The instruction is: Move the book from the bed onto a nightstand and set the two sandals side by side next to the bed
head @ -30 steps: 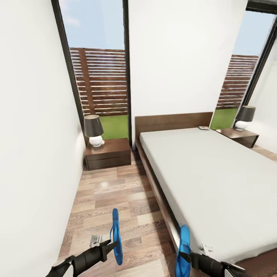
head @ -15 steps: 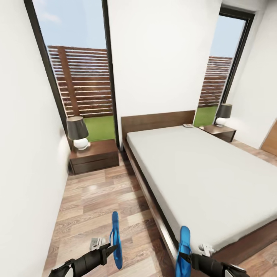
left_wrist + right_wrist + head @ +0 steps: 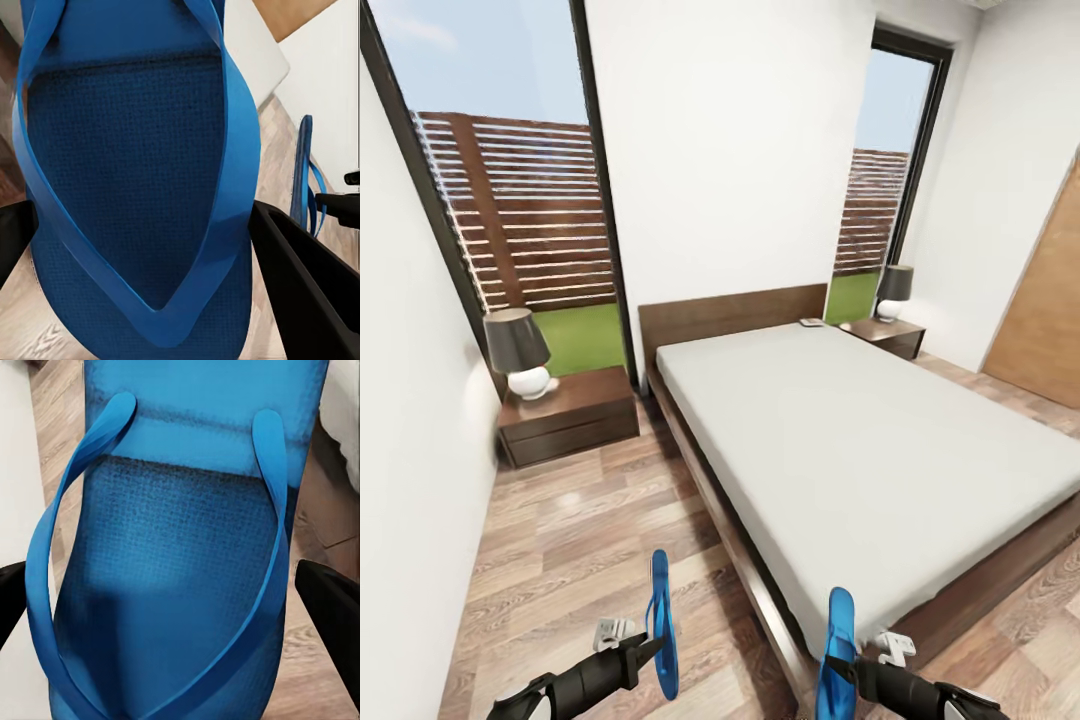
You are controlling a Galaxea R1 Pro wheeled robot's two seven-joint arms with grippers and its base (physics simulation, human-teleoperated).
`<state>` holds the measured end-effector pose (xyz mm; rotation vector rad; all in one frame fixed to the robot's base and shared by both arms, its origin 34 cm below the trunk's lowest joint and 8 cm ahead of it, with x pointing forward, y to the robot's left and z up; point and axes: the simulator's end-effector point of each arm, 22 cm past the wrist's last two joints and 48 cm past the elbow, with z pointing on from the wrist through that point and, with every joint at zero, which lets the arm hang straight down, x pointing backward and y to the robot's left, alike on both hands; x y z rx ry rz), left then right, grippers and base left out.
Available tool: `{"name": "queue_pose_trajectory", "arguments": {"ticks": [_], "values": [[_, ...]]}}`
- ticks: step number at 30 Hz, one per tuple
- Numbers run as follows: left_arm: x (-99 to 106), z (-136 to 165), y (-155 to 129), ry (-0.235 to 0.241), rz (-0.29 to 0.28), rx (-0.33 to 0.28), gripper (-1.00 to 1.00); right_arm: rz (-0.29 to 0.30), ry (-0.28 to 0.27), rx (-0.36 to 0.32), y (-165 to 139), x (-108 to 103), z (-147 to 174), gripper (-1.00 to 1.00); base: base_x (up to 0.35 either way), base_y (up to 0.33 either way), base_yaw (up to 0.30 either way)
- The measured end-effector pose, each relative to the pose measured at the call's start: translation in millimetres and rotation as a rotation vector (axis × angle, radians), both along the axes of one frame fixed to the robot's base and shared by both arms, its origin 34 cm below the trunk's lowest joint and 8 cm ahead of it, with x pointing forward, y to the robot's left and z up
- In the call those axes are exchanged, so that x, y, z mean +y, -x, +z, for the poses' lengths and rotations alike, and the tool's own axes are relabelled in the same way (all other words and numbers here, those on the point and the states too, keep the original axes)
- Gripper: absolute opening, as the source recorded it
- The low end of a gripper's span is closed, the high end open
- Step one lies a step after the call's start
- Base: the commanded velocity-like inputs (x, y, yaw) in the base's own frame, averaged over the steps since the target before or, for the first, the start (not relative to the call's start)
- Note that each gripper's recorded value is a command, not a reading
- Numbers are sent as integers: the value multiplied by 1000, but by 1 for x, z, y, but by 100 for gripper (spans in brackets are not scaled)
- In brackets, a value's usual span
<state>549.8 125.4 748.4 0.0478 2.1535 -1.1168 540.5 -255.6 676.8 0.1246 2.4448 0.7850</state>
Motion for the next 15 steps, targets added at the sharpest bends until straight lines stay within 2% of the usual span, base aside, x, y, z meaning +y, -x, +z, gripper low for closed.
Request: {"name": "queue_pose_trajectory", "arguments": {"ticks": [15], "values": [[0, 0, 0, -1, 1, 0, -100, 0, 0, 0, 0, 0, 0, -100, 0, 0, -235]]}}
